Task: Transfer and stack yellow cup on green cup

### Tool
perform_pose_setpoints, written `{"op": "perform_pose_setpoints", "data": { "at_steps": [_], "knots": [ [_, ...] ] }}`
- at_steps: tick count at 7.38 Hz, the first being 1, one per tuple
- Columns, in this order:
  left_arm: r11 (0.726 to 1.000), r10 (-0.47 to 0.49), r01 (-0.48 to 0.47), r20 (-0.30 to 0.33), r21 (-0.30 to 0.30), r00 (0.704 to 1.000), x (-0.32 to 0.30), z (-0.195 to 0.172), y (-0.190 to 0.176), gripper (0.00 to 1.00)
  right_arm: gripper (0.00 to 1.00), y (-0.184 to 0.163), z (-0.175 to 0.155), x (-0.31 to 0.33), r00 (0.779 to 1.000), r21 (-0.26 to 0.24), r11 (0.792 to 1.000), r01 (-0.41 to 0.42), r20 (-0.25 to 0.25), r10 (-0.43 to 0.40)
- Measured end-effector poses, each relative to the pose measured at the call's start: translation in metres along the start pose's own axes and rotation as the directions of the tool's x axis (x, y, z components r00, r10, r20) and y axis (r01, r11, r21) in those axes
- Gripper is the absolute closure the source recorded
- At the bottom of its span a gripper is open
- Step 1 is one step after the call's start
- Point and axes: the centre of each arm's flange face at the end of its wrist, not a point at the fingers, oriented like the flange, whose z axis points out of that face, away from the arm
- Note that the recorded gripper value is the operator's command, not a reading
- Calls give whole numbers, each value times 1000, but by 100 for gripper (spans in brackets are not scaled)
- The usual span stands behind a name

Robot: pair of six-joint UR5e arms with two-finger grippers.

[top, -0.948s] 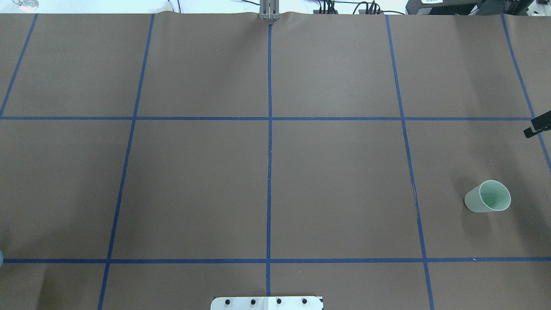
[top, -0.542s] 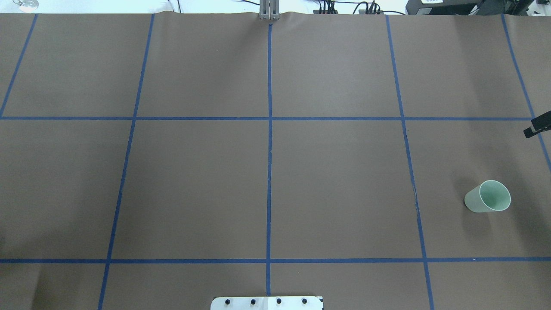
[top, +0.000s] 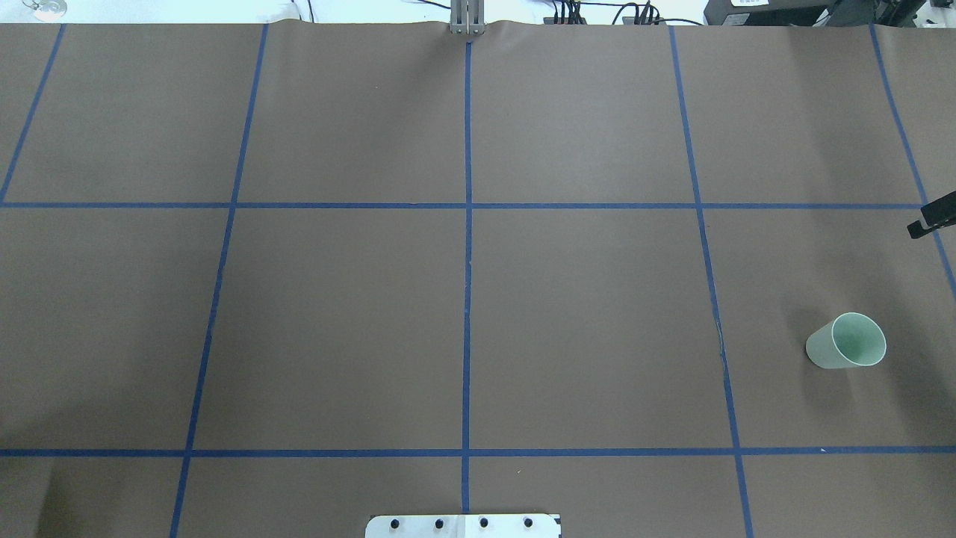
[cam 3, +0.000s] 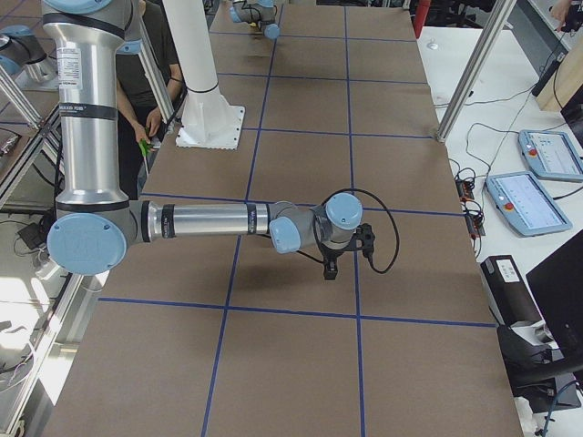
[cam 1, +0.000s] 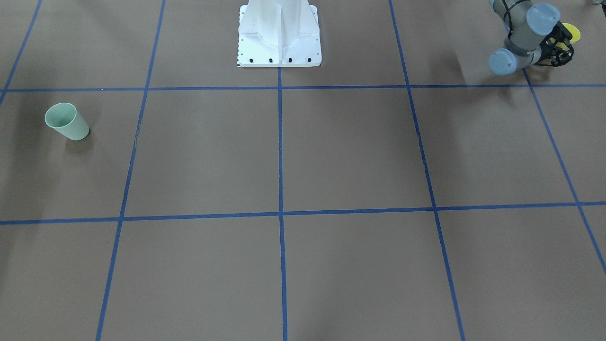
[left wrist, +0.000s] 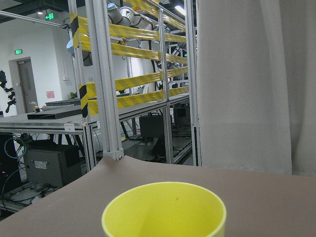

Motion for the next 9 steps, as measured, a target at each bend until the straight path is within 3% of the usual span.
{"op": "perform_pose_setpoints", "data": {
  "at_steps": [2,4,9],
  "knots": [
    [1000,-5,5,-5,-11,1000,0,2,3,1,0,3,-4,-5,1000,6,1000,-4,9,4],
    [1000,-8,7,-15,-23,1000,-4,1,7,17,0,3,-5,-7,1000,7,1000,-6,11,6],
    [1000,1,-2,-25,-24,1000,-1,20,12,36,0,4,-8,-11,1000,13,1000,0,12,-1]
  ]
}}
